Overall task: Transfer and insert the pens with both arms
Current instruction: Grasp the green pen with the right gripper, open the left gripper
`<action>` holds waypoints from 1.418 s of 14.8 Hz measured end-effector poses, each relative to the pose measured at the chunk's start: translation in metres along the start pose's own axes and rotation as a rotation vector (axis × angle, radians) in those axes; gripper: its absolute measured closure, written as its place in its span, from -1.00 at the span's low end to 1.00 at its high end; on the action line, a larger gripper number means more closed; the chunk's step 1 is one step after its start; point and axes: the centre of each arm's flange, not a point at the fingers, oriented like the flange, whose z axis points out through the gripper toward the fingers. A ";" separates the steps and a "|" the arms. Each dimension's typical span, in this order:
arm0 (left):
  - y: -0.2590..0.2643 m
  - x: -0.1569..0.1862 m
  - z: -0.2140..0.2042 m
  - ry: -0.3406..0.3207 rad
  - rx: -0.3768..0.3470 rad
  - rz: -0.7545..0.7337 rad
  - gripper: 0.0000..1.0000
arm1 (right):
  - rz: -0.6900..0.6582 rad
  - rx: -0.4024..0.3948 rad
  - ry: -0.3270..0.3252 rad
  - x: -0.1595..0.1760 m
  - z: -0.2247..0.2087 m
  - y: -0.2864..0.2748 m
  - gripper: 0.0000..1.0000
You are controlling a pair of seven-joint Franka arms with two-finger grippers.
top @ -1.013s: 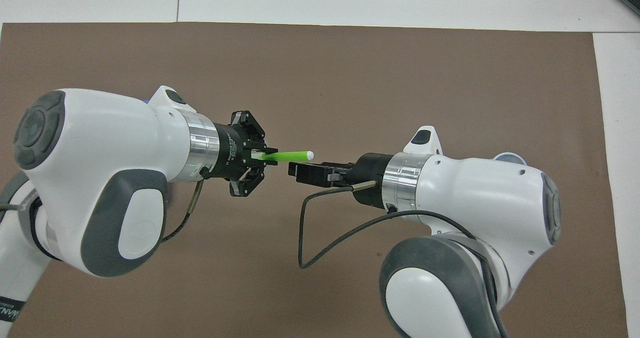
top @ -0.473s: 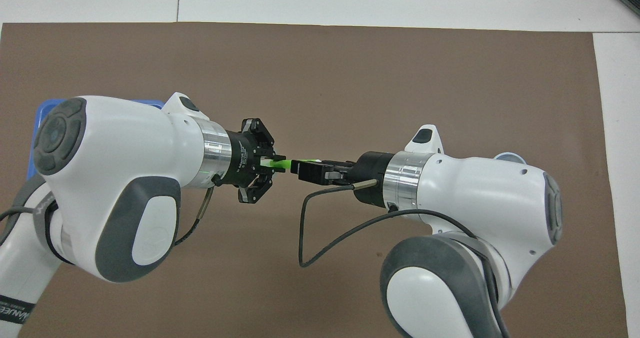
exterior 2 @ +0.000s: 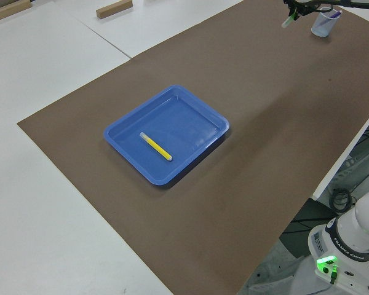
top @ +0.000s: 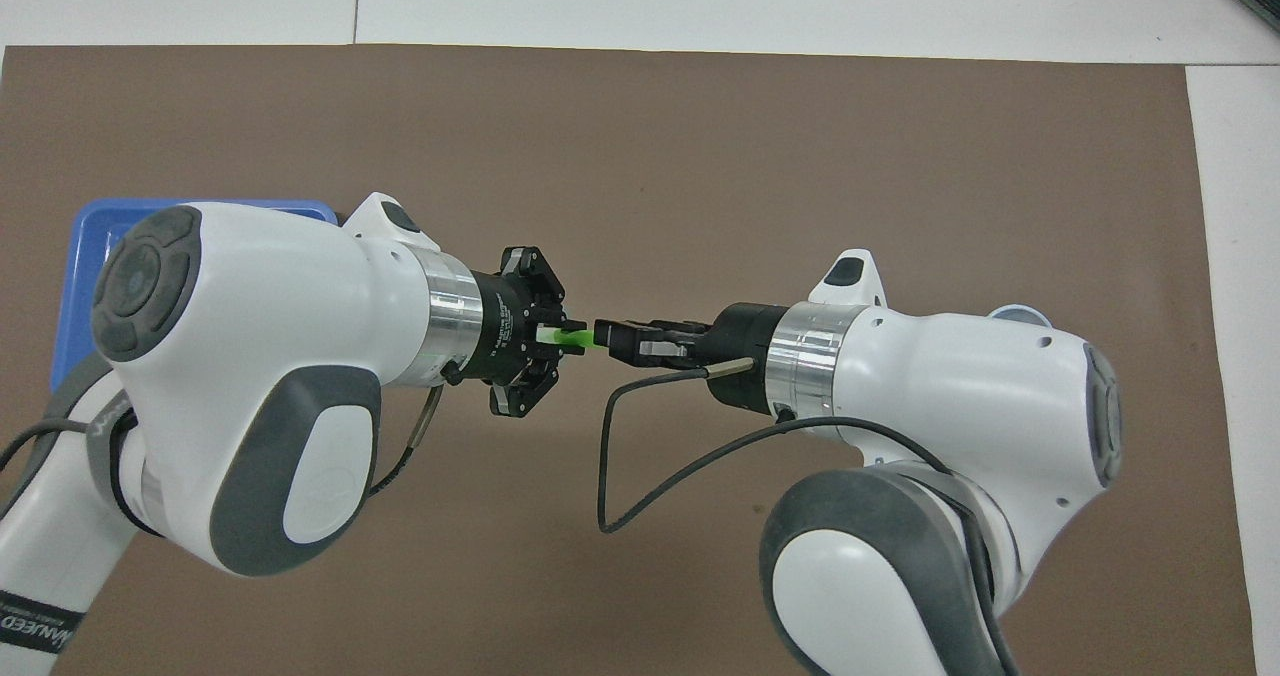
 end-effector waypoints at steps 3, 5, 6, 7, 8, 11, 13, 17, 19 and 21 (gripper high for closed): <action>0.000 0.000 0.001 0.000 0.000 0.009 0.67 | 0.000 0.002 0.000 0.000 0.000 -0.001 0.57; 0.000 0.001 0.001 0.000 0.000 0.011 0.67 | 0.000 0.002 -0.001 0.000 0.000 -0.001 0.57; 0.000 0.001 0.001 0.000 0.000 0.012 0.67 | 0.000 0.002 -0.001 0.000 0.000 -0.001 0.57; 0.000 0.001 0.001 0.000 0.000 0.013 0.67 | 0.000 0.002 -0.002 0.000 0.000 -0.001 0.57; 0.000 0.001 0.001 0.000 0.001 0.013 0.67 | 0.000 0.002 -0.002 0.000 0.000 -0.001 0.57; -0.001 0.000 0.001 0.001 0.001 0.017 0.67 | 0.001 0.002 -0.004 -0.001 0.000 -0.001 0.57; -0.001 0.001 0.001 0.000 0.000 0.029 0.67 | 0.002 0.003 -0.005 -0.001 0.000 -0.001 0.57; -0.004 -0.005 -0.002 -0.003 -0.004 0.048 0.13 | 0.005 0.002 -0.006 0.000 0.001 0.000 0.57; -0.005 -0.007 -0.006 -0.006 -0.009 0.052 -0.29 | 0.007 0.002 -0.011 0.000 0.001 0.001 0.57; -0.005 -0.007 -0.007 -0.006 -0.011 0.052 -0.71 | 0.008 0.000 -0.014 0.000 0.000 0.002 0.57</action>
